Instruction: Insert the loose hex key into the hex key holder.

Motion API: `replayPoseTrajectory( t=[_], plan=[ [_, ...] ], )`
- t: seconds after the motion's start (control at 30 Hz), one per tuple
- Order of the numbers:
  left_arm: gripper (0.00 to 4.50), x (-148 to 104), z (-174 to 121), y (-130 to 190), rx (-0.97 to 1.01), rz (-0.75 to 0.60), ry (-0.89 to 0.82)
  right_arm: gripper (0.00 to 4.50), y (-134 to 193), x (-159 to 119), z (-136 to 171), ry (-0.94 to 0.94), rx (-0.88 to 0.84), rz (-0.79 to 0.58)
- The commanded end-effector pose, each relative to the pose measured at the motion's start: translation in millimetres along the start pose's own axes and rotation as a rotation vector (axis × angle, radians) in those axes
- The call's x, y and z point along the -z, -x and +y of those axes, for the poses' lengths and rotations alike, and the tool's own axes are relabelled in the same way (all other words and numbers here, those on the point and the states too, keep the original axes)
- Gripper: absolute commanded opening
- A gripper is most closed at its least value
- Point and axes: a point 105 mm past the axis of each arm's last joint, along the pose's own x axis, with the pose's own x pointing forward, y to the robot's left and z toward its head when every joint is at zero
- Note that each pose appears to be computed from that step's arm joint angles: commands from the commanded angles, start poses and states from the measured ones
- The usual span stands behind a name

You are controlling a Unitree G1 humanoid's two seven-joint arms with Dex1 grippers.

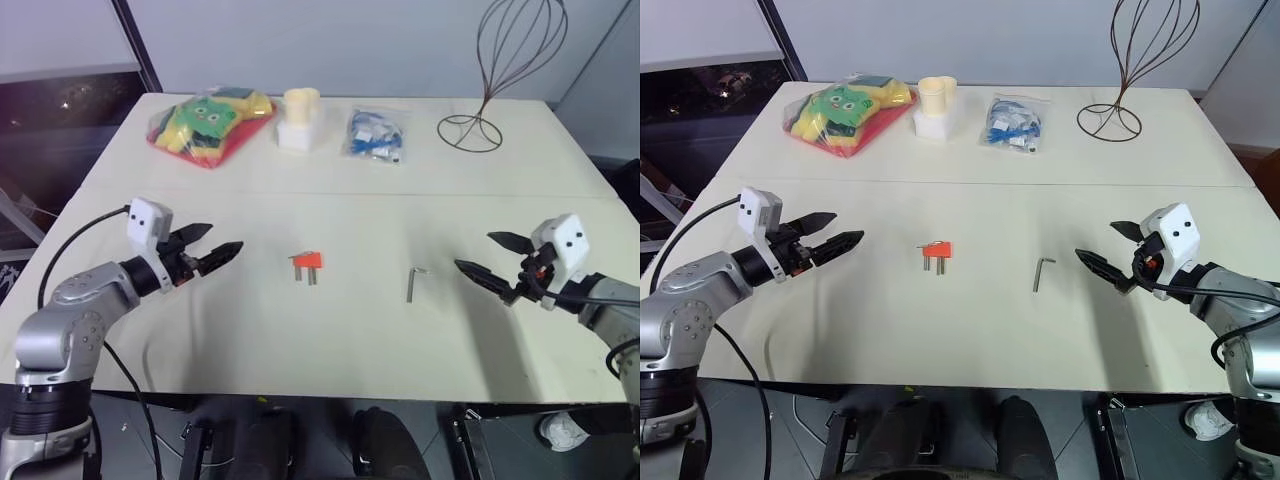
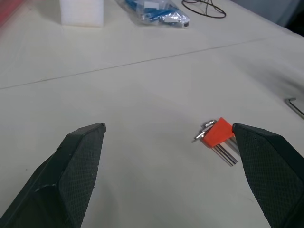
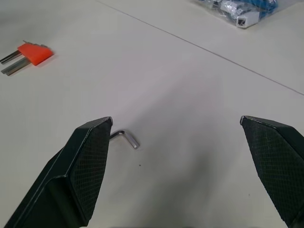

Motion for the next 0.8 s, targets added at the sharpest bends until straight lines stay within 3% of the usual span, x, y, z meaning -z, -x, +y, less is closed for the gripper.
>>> replayPoseTrajectory(
  t=[0.03,0.43,0.63,0.8],
  plan=[
    [4.45,-16,3,4,-0.017,-0.059,-0.033,4.50,1,-10,-2,0.033,0.010,-0.036],
    [4.45,-22,7,2,-0.001,-0.049,-0.101,4.50,-4,-16,-6,0.052,0.008,-0.043],
    [4.45,-32,-15,-4,0.271,0.030,-0.235,4.50,-6,-19,-4,0.062,-0.008,-0.037],
    [4.45,-23,-41,-7,0.536,0.148,-0.299,4.50,-14,-26,5,0.096,-0.090,-0.028]
  ],
)
